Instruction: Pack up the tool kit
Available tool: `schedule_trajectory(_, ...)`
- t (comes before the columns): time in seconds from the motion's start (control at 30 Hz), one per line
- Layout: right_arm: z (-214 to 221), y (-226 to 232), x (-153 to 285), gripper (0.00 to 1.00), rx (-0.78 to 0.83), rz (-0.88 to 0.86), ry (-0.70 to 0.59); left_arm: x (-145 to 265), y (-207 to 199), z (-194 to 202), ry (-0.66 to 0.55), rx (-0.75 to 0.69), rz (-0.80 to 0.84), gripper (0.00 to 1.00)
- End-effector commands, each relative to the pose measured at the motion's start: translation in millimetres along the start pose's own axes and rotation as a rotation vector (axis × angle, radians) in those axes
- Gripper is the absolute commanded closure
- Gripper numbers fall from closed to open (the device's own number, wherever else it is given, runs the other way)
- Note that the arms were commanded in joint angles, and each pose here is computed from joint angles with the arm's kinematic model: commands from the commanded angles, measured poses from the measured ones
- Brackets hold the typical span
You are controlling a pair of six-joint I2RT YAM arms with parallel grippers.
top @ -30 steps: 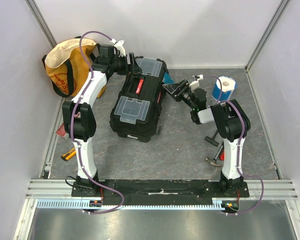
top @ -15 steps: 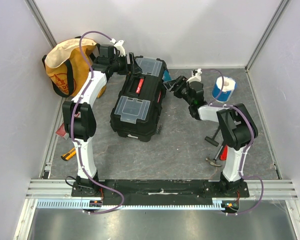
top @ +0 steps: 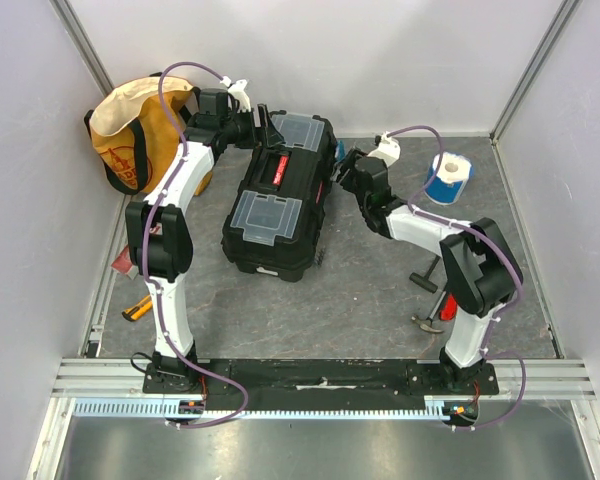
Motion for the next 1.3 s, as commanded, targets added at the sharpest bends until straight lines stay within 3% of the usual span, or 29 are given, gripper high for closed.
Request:
schedule_trajectory(0.0, -49.6, -37.8, 11.9, 0.32, -0.008, 0.219, -0.124, -16.8, -6.7, 152.8, 0.489, 0.198, -0.017, 0.28)
schedule_trajectory(0.2, -57.4, -46.4, 24.6, 0.28, -0.039, 0.227, -0.091, -10.4, -14.4, 123.6, 0.42, 0.17, -0.021, 0.27)
schedule_trajectory(0.33, -69.6, -35.1, 38.6, 0.22, -0.04, 0.186, -0.07, 4.3, -31.1, 84.0, 0.327, 0.132, -0.007, 0.24)
schedule_trajectory(0.5, -93.7, -2.2, 59.0, 0.12, -0.027, 0.066, -0.031, 32.5, -48.4, 35.8, 0.201, 0.078, -0.018, 0.2)
schedule_trajectory(0.63, -99.4, 37.5, 63.3, 0.06, -0.004, -0.087, 0.042, 58.9, -39.9, 11.5, 0.094, 0.089, -0.145, 0.19)
schedule_trajectory(0.87, -84.9, 108.9, 77.8, 0.15, 0.026, -0.366, 0.175, 108.8, 1.0, 21.3, -0.079, 0.279, -0.242, 0.2)
schedule_trajectory(1.03, -54.0, 151.5, 91.0, 0.19, 0.061, -0.475, 0.279, 119.0, 22.9, 63.8, -0.036, 0.381, -0.251, 0.21)
schedule_trajectory(1.17, -30.6, 172.6, 94.2, 0.34, 0.04, -0.497, 0.346, 111.7, 2.8, 83.9, 0.007, 0.384, -0.086, 0.25)
schedule_trajectory(1.27, -23.2, 181.0, 94.2, 0.38, 0.036, -0.464, 0.368, 107.4, -29.9, 91.5, 0.071, 0.336, 0.142, 0.5)
Point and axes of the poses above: each gripper's point midway between its finger pads, its own x axis back along the fingers, its own y axis along the line the jaws close on, z = x × y, the point moved 1 cm from there along x, back along the fingers, and after that the axes turned 1 degree about x, right-handed, at the moved point
